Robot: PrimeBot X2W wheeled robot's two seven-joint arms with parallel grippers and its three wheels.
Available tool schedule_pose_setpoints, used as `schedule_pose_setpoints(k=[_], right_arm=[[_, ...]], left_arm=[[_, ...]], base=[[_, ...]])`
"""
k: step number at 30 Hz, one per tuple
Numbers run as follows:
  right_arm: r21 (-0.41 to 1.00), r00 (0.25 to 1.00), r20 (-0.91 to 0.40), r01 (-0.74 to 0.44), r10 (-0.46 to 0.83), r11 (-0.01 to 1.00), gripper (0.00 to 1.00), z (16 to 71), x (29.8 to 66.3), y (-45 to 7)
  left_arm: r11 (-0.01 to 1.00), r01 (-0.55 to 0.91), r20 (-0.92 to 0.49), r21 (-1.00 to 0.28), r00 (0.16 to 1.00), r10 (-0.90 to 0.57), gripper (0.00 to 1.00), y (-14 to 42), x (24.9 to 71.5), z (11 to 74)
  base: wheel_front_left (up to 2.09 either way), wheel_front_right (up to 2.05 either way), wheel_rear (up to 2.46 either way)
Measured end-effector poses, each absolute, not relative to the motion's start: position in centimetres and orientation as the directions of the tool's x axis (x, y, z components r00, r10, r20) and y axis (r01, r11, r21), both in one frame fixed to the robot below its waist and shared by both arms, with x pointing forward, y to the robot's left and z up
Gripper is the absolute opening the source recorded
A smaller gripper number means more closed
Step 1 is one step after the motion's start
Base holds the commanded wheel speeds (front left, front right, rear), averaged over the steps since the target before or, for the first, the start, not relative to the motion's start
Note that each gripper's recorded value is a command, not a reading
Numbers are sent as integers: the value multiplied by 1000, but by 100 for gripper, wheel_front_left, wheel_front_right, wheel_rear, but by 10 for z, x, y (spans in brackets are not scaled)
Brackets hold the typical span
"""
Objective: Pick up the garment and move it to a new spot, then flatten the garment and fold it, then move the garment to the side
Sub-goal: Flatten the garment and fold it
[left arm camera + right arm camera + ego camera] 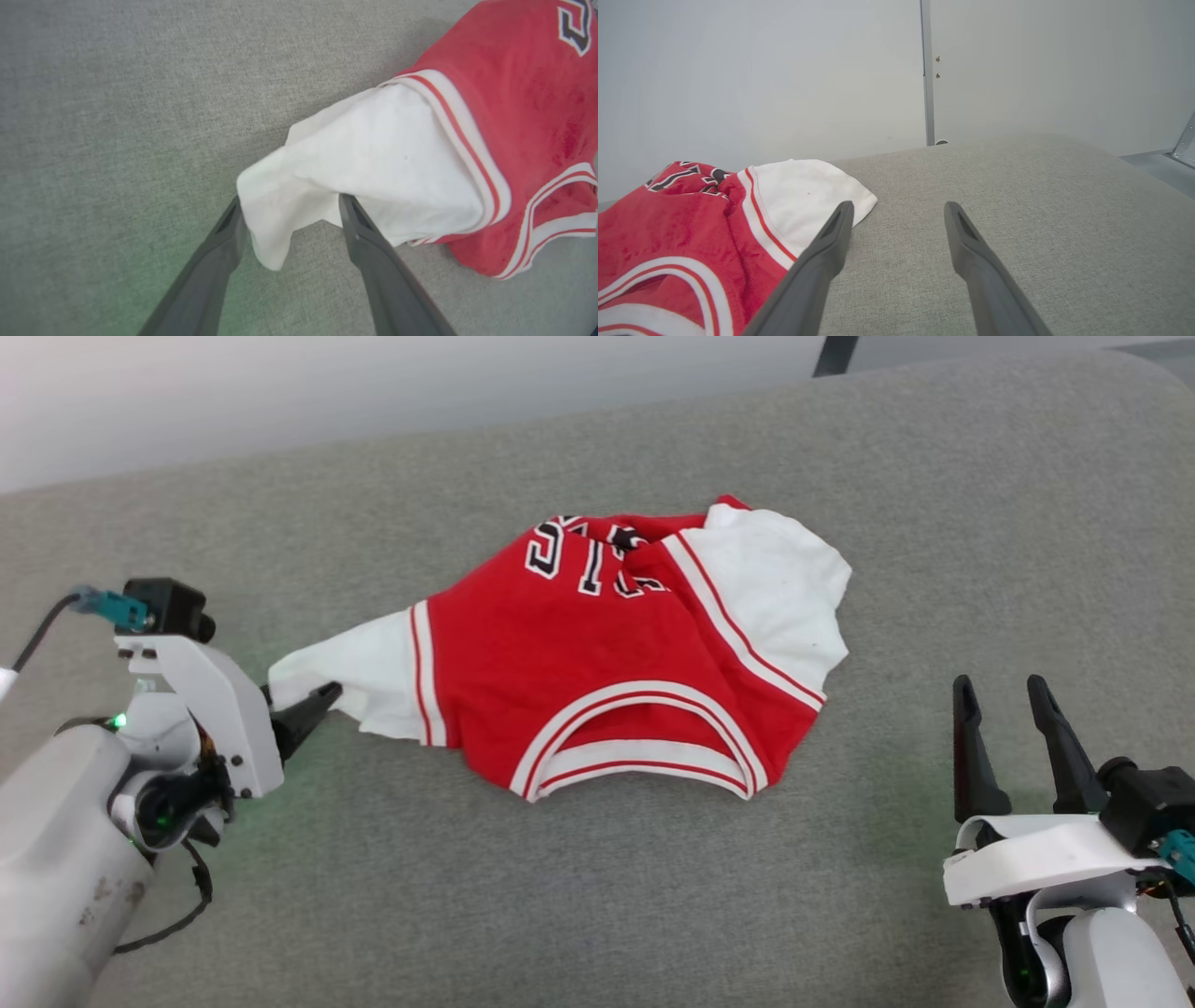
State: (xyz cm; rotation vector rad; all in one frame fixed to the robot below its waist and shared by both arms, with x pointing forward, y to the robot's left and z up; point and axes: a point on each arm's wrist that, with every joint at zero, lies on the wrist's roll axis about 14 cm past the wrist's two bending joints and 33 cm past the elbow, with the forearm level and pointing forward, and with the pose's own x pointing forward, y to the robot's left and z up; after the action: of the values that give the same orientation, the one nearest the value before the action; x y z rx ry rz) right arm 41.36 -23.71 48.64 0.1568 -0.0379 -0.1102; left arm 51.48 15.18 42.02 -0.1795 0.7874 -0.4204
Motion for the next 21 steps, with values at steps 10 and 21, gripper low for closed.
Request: schedule_pose_setpoints(k=[10,21], right_arm=[[46,997,-56,-42,44,998,100,478,436,-206],[-122,886,-435,-232,158,965,100,450,474,-195]], left_arm=[[912,281,-477,-299,784,-398,100,176,501,447],[933,169,-256,-318,932,-256,100,202,447,453]], base=[[0,0,0],[0,0,0]])
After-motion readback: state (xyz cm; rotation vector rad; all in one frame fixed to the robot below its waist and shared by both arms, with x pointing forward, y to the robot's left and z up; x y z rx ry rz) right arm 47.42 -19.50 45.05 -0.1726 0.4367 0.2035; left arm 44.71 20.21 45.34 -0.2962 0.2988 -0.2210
